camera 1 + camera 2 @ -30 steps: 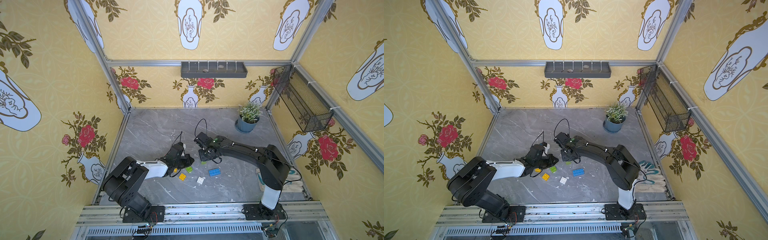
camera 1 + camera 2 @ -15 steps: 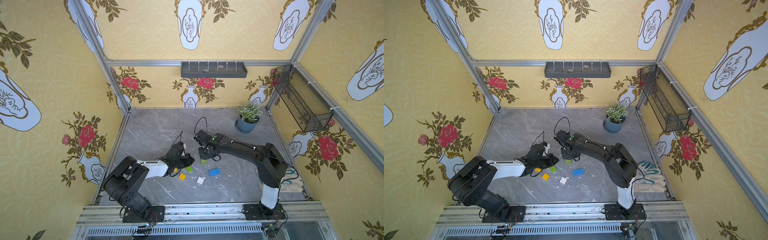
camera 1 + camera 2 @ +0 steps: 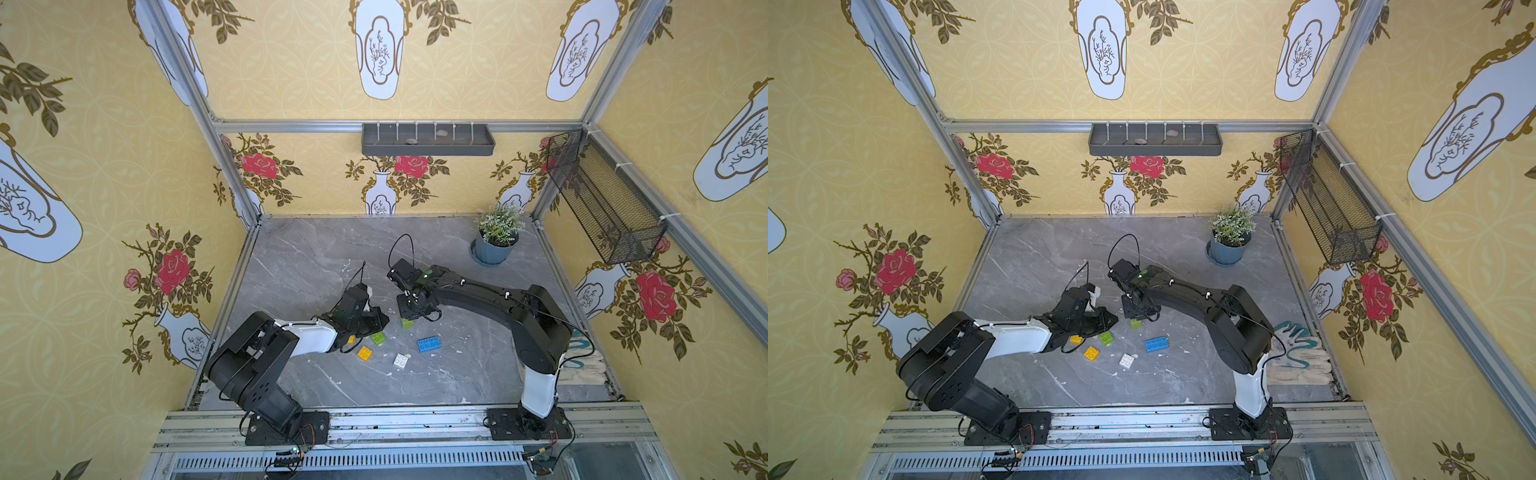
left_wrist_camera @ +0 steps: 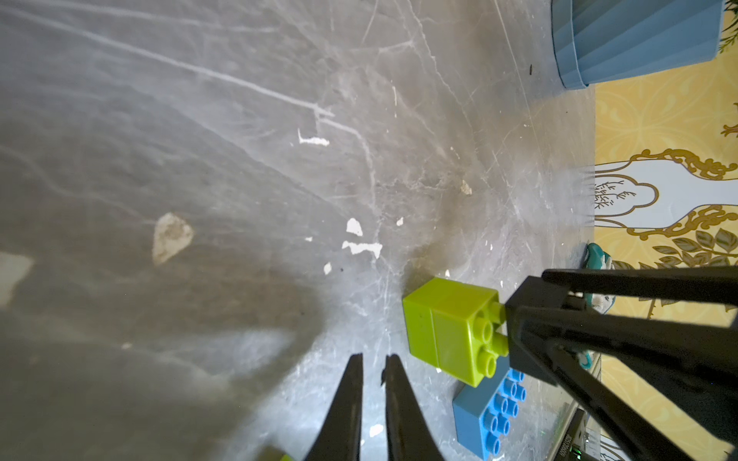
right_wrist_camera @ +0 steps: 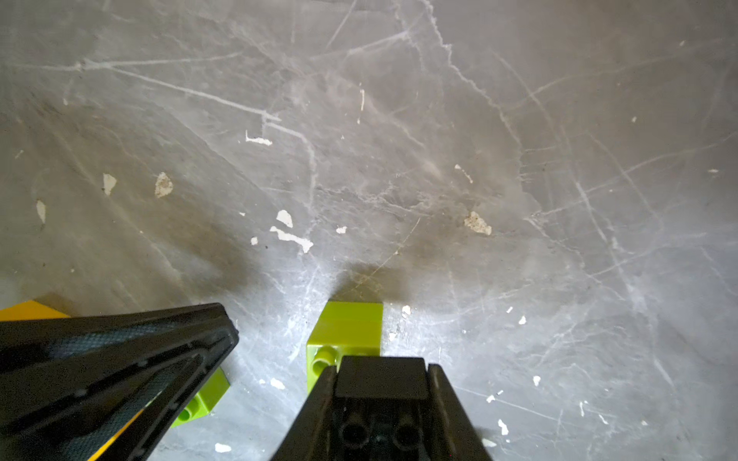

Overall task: Assemble the number 4 with lego
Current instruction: Assemble the lego brick with the lego brick.

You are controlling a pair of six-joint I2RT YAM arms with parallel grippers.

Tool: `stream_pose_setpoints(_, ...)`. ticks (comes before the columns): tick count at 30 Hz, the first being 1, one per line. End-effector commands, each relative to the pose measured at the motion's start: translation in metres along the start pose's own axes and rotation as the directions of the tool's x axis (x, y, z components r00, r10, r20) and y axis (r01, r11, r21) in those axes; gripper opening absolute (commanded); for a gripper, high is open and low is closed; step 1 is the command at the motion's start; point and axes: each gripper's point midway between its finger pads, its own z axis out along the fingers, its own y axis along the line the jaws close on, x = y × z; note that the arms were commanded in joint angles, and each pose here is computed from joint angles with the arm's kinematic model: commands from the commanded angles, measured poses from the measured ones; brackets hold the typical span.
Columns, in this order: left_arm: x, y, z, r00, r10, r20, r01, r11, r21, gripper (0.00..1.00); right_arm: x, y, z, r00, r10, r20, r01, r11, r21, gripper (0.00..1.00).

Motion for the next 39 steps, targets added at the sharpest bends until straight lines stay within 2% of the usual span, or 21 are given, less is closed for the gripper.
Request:
stream_pose_setpoints(1,0.0,0.001,0.001,1.0,0.012,-0.001,-0.012,1.0,0.0,0.15,0.005,0.001,0.002,1.0,0.0,-0.024,0.0,1.0,0.002,0.23)
stream_pose_setpoints(14,0.001,0.001,0.002,1.0,0.011,-0.006,-0.011,1.0,0.0,0.15,0.013,-0.005,0.015,0.998,-0.001,-0.06,0.003,0.999,0.036,0.22)
stream_pose_setpoints(23,0.001,-0.002,0.002,1.0,0.016,-0.009,-0.016,1.0,0.009,0.15,0.032,-0.01,0.027,0.993,-0.008,-0.118,0.017,0.997,0.076,0.23)
stream_pose_setpoints(31,-0.004,-0.012,0.005,0.999,0.034,-0.01,-0.034,0.999,0.025,0.15,0.009,-0.001,0.01,0.999,0.003,-0.052,-0.001,0.999,0.044,0.4)
stream_pose_setpoints(36,-0.006,-0.014,0.005,0.999,0.039,-0.007,-0.039,0.999,0.026,0.15,0.004,-0.002,0.012,0.999,0.014,-0.047,-0.012,0.999,0.05,0.47)
stream_pose_setpoints(39,-0.005,-0.014,0.005,0.999,0.04,-0.008,-0.04,0.999,0.025,0.15,0.003,-0.002,0.011,0.999,0.017,-0.039,-0.016,0.999,0.048,0.55)
